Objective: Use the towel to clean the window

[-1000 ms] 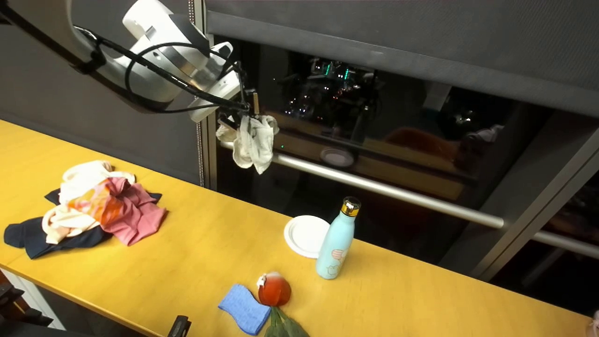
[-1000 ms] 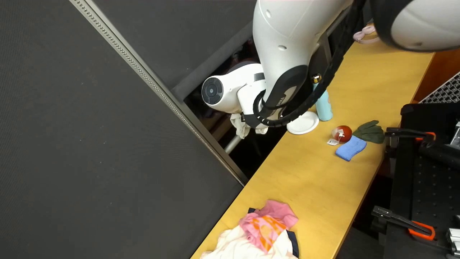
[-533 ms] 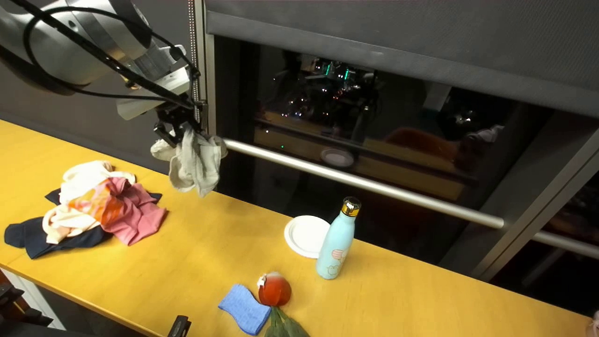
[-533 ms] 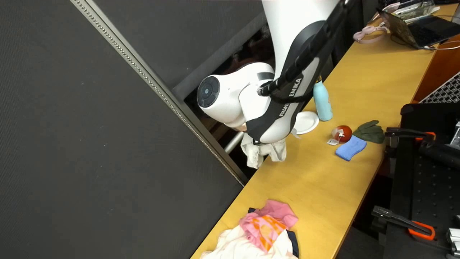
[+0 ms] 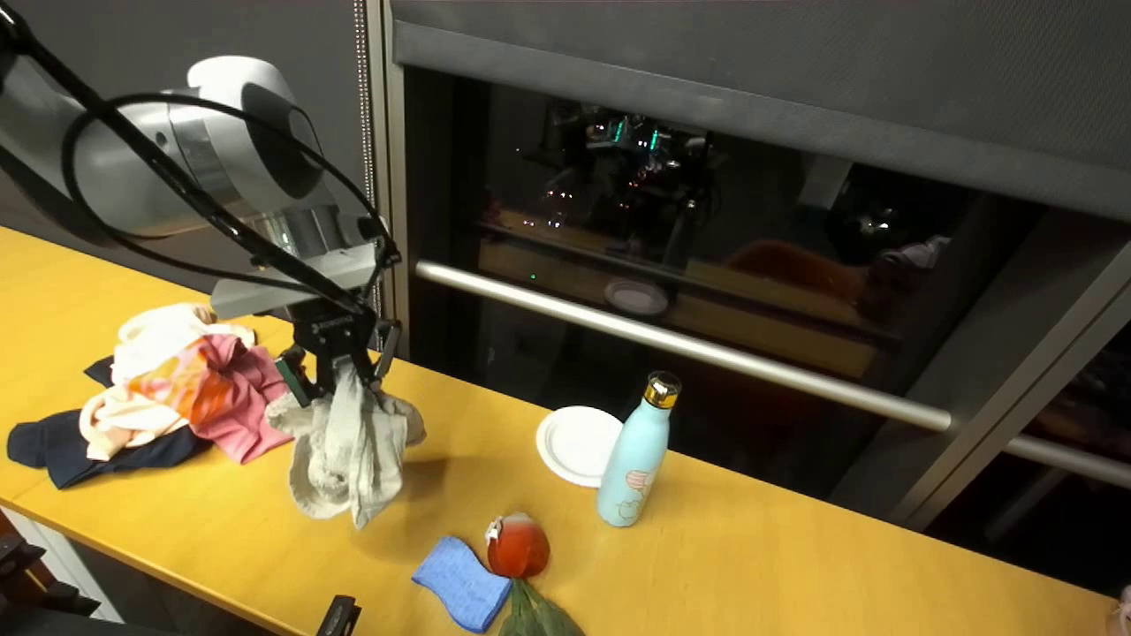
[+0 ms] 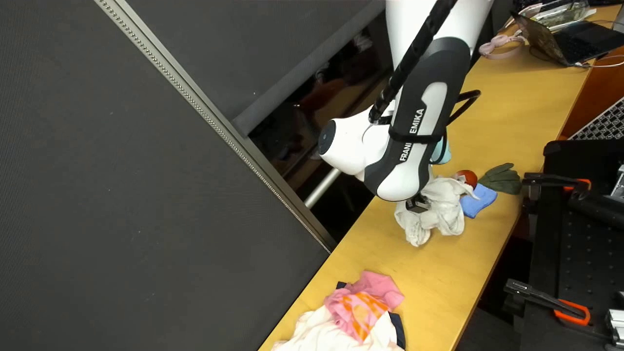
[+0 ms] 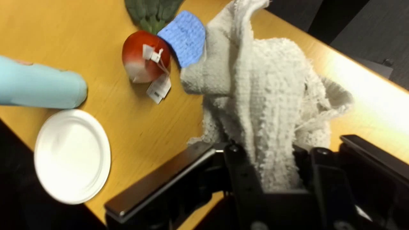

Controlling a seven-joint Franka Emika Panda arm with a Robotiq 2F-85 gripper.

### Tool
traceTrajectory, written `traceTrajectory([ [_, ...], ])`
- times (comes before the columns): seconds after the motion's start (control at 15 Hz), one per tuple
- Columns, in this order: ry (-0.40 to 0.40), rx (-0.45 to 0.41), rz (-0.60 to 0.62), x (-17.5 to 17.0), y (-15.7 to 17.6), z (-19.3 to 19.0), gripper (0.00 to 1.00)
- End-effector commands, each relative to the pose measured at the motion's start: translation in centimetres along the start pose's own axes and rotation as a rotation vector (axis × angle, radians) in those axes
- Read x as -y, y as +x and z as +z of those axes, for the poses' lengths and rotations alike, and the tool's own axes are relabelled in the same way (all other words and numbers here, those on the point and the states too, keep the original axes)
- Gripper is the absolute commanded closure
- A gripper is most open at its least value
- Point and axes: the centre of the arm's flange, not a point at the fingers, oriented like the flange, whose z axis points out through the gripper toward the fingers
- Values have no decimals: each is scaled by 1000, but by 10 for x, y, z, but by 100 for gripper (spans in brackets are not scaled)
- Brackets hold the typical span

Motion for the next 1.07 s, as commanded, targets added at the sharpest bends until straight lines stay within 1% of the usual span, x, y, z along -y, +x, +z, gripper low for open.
traceTrajectory([
  [0.0, 103, 41, 5, 4, 21, 38, 97],
  [0.07, 115, 25, 15, 9, 18, 56, 97],
  [0.2, 138, -30, 21, 20, 22, 69, 97],
  [0.47, 185, -91, 28, 36, 27, 87, 97],
  [0.53, 193, -98, 32, 38, 26, 90, 62],
  [0.6, 202, -101, 38, 40, 28, 87, 61],
  [0.73, 213, -114, 57, 42, 23, 78, 47],
  [1.0, 221, -141, 92, 32, 11, 49, 18],
])
